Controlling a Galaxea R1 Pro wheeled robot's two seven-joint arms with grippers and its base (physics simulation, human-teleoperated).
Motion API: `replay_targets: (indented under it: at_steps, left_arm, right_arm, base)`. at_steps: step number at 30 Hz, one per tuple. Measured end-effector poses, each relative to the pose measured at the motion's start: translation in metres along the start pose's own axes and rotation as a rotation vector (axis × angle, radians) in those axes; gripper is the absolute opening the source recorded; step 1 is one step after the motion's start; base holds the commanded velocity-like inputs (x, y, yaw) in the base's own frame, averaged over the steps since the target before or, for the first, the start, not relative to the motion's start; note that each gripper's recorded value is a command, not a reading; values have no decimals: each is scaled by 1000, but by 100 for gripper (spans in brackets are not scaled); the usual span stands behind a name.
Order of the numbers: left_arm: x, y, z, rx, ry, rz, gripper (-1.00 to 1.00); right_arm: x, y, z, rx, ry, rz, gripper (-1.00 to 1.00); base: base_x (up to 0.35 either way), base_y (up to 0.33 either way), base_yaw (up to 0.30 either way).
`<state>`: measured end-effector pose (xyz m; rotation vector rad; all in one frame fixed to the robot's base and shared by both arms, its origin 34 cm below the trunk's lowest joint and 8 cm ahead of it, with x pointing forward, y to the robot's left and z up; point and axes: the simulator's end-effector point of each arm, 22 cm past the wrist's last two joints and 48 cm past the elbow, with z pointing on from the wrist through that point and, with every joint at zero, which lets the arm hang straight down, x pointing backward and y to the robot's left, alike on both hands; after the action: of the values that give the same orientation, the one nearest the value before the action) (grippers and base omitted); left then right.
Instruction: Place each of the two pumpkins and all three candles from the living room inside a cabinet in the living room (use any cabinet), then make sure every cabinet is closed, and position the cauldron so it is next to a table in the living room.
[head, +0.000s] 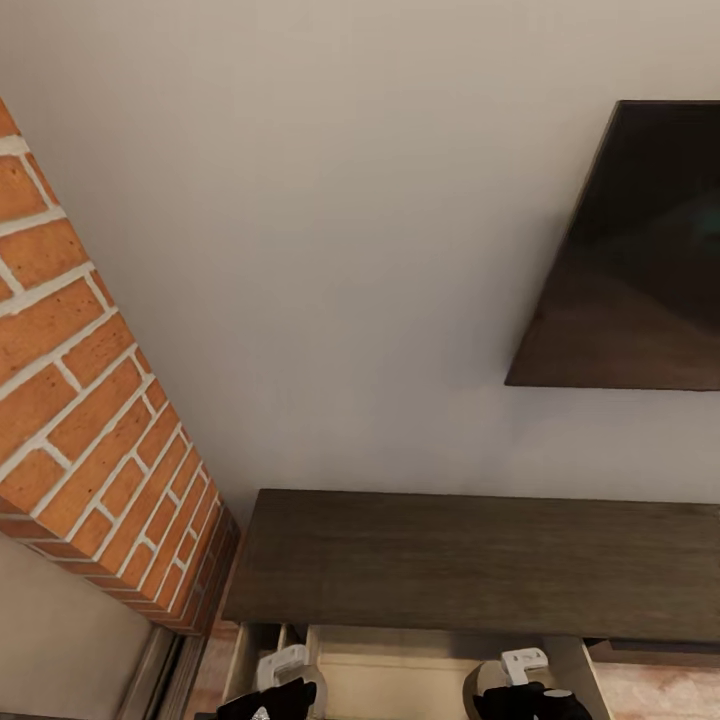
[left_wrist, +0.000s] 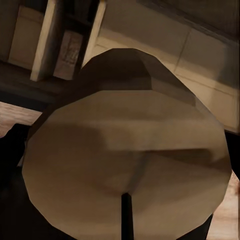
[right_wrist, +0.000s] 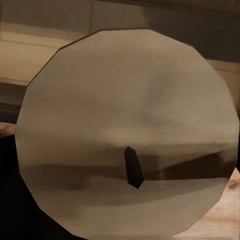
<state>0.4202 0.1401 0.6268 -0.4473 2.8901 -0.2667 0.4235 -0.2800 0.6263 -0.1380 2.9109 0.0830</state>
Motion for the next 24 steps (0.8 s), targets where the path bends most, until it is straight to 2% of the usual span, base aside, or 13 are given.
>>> replay_targets:
  at_steps: [2,5,9,16,24]
  left_arm:
    - [-6,-7,-2,6,7,5,-100]
    - [-15,-9,-7,-35,43,25,-100]
    - [-28,-12,-12,-66,41,34,-100]
    - [-27,-17,-13,-64,45,33,-100]
    - [-25,-36,-14,-34,46,32,-100]
  right_arm:
    - [-1,0,0,3,1,1,-100]
    - [-1,6,1,8,6,4,-100]
    - [2,5,1,25,29,9,-100]
    - [-19,2,1,35,13,12,-100]
    - [-23,2,-1,34,56,18,-100]
  base:
    - [0,0,0]
    - [0,0,0]
    - [0,0,0]
    - [0,0,0]
    - [0,0,0]
